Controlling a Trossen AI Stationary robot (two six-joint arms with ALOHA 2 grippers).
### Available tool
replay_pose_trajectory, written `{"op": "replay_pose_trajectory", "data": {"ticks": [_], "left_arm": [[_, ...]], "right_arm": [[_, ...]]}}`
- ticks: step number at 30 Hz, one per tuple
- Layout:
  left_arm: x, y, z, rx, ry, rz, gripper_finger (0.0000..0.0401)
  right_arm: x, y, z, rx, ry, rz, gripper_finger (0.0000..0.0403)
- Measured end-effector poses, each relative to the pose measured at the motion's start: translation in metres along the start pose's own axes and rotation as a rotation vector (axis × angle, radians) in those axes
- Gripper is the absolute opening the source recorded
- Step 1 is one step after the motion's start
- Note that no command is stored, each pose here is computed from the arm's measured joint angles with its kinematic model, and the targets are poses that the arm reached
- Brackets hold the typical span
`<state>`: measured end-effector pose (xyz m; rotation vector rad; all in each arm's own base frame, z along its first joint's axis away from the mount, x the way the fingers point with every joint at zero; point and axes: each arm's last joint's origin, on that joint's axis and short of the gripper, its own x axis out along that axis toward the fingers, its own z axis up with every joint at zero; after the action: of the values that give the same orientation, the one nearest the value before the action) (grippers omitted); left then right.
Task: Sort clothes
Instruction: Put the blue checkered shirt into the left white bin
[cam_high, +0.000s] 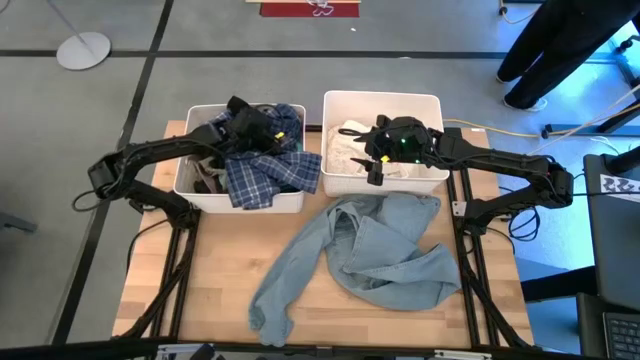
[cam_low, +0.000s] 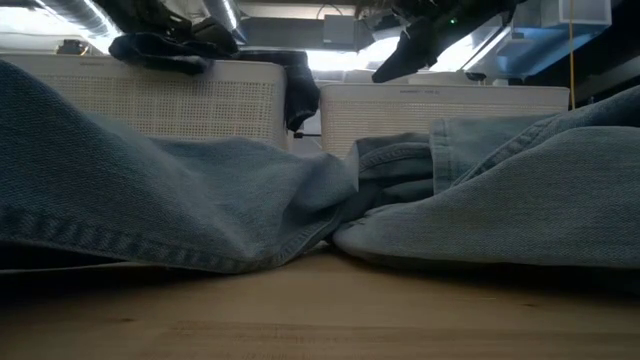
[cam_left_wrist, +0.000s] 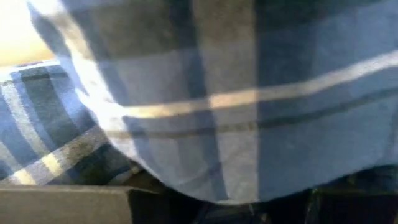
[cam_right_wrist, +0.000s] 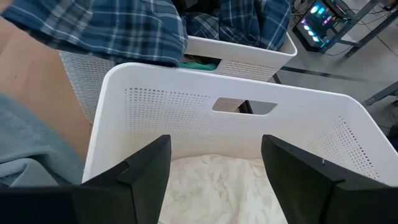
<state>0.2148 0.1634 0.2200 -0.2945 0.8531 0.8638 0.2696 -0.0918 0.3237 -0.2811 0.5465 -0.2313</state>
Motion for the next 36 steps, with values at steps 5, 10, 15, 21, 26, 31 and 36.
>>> {"op": "replay_pose_trajectory", "data": {"ticks": [5, 10, 15, 21, 26, 31, 36], "left_arm": [[-0.005, 0.001, -0.004, 0.011, -0.043, -0.008, 0.0158], [-0.046, 0.006, 0.009, 0.045, -0.096, -0.024, 0.0158], [-0.092, 0.016, 0.021, 0.052, -0.237, -0.024, 0.0159], [-0.149, 0.031, 0.029, 0.035, -0.455, 0.03, 0.0159], [-0.185, 0.029, 0.02, 0.059, -0.573, -0.216, 0.0159], [-0.192, 0.01, 0.006, 0.132, -0.436, -0.701, 0.0159], [-0.17, -0.008, -0.017, 0.168, -0.154, -0.735, 0.0159]], "right_arm": [[0.0, 0.0, 0.0, 0.011, 0.005, 0.002, 0.0253], [0.0, 0.0, -0.001, 0.028, 0.009, 0.003, 0.0253], [0.0, 0.0, 0.0, 0.028, 0.004, 0.0, 0.0253], [0.0, 0.0, 0.0, 0.027, -0.001, -0.004, 0.0253], [0.0, 0.0, 0.0, 0.027, -0.002, -0.005, 0.0253], [0.0, 0.0, 0.001, 0.027, -0.008, -0.007, 0.0253], [0.0, -0.001, 0.002, 0.027, -0.015, -0.01, 0.0253]]}}
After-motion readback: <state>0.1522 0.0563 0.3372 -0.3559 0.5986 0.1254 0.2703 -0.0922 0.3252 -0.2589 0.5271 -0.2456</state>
